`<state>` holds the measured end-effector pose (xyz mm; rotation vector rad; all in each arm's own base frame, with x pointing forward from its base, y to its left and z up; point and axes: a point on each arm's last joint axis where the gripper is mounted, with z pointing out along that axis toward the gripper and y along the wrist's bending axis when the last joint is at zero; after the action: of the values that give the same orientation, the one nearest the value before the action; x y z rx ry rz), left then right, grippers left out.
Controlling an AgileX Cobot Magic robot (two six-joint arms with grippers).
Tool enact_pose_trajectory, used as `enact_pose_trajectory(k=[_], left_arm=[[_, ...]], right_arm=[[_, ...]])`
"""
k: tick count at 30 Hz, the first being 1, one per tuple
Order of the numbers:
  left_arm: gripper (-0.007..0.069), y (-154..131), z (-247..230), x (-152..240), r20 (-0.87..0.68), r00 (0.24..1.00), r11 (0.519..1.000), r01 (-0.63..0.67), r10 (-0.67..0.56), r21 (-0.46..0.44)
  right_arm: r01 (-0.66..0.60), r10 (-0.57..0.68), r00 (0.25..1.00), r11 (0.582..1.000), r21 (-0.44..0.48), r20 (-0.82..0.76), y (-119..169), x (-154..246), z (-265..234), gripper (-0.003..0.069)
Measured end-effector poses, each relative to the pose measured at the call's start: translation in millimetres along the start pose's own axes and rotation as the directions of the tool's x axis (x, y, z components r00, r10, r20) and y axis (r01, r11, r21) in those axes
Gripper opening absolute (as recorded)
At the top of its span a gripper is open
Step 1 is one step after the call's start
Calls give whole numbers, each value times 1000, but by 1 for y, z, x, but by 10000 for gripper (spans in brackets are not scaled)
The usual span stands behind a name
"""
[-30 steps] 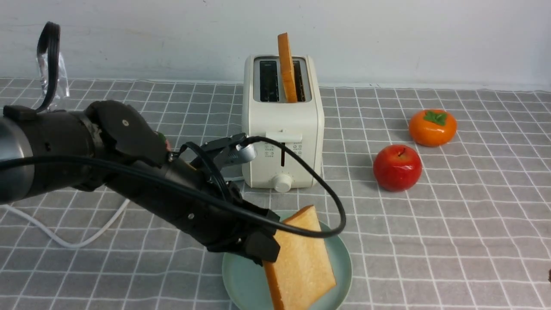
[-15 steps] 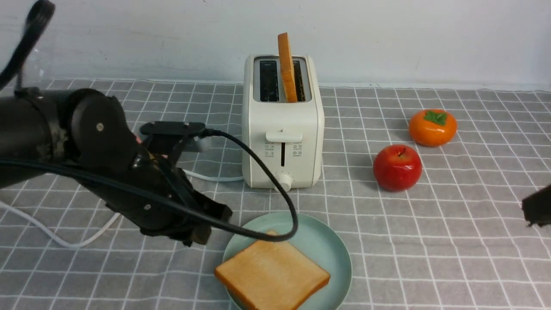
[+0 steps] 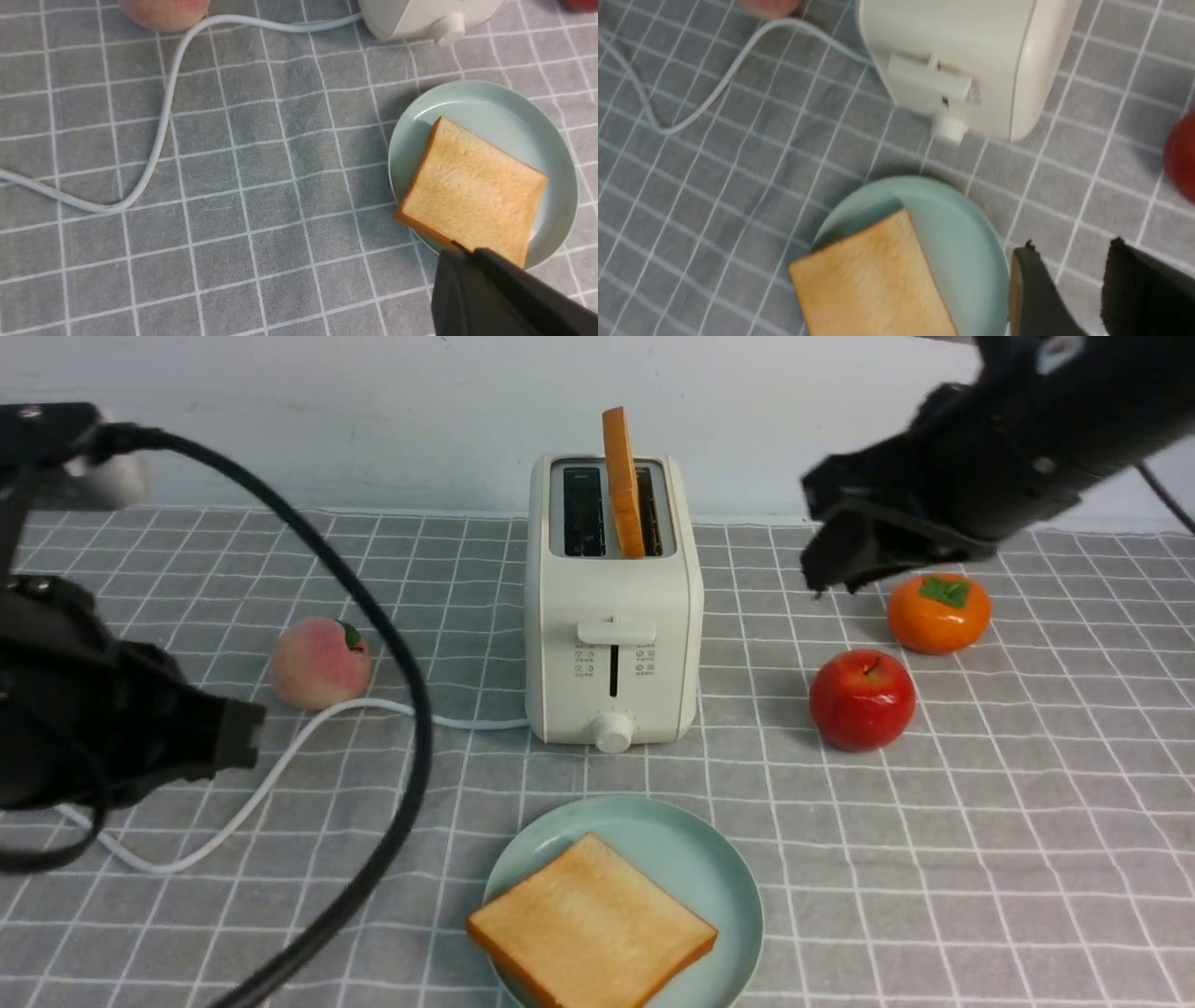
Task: Take toasted bread from bread machine on grey coffee table place on plate.
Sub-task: 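Grasp the toast slice in the toaster and pull it up out of the slot with the right gripper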
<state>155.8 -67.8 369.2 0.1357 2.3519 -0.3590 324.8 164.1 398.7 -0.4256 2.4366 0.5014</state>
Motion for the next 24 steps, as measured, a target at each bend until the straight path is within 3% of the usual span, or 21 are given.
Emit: enact_pose_trajectory(k=[4,9,15,18,21,24], left_arm=[[-14,8,-15,25,29,999,1000,26,-26,10],[-14,22,-25,72,60,997,998,56,-57,21],[-14,29,-30,96,73,992,995,100,-102,29],[-14,30,-34,99,82,989,992,121,-124,35],[-14,31,-38,102,87,987,990,133,-136,38],[-14,31,-39,104,78,987,990,136,-138,35]], right_arm=[[16,-17,999,1000,20,32,5,-27,32,346],[28,-28,993,1000,4,111,6,-63,86,512],[26,-26,981,1000,4,192,0,-76,127,586],[25,-29,976,1000,18,214,-6,-76,149,574],[26,-34,973,999,37,229,-12,-73,171,504],[49,-66,972,996,79,225,-17,-72,178,242]])
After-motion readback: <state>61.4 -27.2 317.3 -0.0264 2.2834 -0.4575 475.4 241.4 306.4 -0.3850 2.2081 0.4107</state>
